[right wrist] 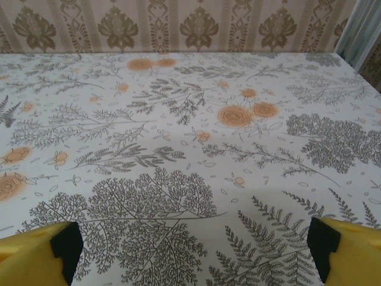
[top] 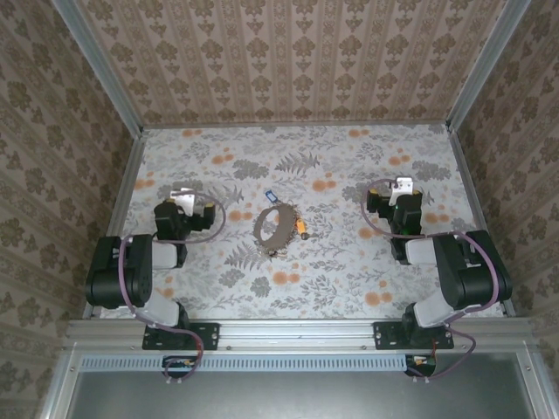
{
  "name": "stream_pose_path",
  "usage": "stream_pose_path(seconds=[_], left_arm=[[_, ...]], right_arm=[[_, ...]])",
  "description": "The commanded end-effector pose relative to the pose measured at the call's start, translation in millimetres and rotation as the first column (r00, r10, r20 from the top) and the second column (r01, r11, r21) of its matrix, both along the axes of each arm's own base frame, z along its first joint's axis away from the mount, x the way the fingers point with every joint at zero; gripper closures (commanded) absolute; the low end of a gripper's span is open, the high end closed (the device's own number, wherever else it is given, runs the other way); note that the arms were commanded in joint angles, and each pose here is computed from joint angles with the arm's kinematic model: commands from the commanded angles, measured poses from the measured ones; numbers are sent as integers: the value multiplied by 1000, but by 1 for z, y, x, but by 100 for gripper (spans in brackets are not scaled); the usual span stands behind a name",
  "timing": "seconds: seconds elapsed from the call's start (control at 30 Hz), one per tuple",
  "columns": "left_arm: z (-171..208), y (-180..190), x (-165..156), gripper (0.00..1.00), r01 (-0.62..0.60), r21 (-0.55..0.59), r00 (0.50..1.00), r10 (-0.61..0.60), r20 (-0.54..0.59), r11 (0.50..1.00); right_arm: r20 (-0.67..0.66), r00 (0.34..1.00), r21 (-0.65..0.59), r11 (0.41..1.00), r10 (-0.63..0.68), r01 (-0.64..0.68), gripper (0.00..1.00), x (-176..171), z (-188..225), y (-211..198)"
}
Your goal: Put the keys on the keyring
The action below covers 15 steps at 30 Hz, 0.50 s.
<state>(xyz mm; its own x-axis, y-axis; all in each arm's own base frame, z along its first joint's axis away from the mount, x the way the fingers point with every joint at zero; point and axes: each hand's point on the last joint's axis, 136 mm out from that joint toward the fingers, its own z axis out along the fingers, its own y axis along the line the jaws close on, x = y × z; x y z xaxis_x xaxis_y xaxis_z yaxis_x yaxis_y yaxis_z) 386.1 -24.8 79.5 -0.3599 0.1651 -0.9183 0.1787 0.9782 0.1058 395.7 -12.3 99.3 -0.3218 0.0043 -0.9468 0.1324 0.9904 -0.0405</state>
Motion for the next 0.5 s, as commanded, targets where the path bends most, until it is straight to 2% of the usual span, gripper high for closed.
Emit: stream_pose_path(seconds=[0.0, 0.47], left_arm=[[16, 5, 11, 0, -42, -16, 998, 42, 47, 999], [15, 13, 13, 0, -85, -27, 996, 86, 25, 996]], right_arm=[[-7, 1000, 23, 1000, -1, 1, 0, 2, 1, -1], [-17, 1000, 31, 999, 8, -8, 0, 3, -1, 0]])
